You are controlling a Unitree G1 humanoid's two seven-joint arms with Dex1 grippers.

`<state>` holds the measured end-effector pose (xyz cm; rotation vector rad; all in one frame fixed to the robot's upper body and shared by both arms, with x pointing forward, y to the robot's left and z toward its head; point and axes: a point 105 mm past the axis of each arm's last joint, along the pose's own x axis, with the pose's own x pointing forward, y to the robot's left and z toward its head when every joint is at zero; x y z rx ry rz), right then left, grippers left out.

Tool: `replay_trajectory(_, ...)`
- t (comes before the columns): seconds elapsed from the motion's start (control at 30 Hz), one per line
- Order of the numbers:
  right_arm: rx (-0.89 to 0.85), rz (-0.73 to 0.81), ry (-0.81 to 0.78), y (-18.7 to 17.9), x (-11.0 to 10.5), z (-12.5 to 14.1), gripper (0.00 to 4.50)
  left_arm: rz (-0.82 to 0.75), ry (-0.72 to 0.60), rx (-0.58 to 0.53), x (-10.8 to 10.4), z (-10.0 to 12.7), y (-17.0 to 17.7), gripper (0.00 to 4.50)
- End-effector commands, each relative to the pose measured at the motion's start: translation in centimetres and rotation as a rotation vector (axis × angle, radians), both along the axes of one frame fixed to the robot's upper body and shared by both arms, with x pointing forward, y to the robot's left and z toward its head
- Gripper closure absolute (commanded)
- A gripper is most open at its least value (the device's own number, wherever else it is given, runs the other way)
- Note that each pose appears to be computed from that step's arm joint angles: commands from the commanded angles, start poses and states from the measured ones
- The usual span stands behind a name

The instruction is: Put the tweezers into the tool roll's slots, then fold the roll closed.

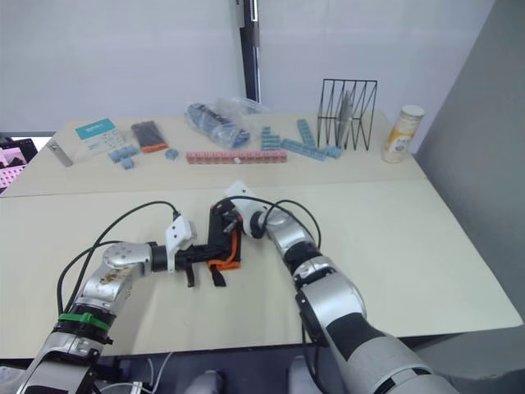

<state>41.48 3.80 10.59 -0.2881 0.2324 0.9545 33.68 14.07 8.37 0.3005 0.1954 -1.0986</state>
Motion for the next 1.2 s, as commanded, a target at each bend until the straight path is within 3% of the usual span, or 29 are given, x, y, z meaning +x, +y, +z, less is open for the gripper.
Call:
replay_trajectory(0.03,-0.033,0.056,0.054,0.8,-1.3,-1.9,4.50,0.056,0.084,0.059,-0.2,-2.3,1.4,4.49)
replay_trajectory(0.27,-0.032,-0.061,0.059,-0.5,0.2,-1.3,4.50,0.050,0.089,0.065,-0.3,-2.4,1.5,4.49)
replay_trajectory(0.57,-0.004,-0.093,0.022,-0.4,1.0,0.3,4.50,0.044,0.088,0.071,-0.4,-2.3,1.7,4.49)
replay_trajectory(0.7,0.076,-0.036,-0.022,0.3,0.9,2.1,4.50,0.059,0.073,0.064,-0.3,-1.8,2.0,4.49)
replay_trajectory(0.9,0.205,0.118,-0.121,1.3,-0.1,6.6,4.50,0.096,-0.026,-0.018,0.5,2.0,2.3,4.49)
replay_trajectory(1.07,0.291,0.168,-0.230,-0.3,-1.5,11.3,4.50,0.100,-0.069,-0.161,-1.3,5.8,3.5,4.49)
replay_trajectory(1.2,0.282,0.147,-0.252,-3.6,-3.7,12.0,4.50,0.144,-0.095,-0.260,-3.3,7.6,5.8,4.49)
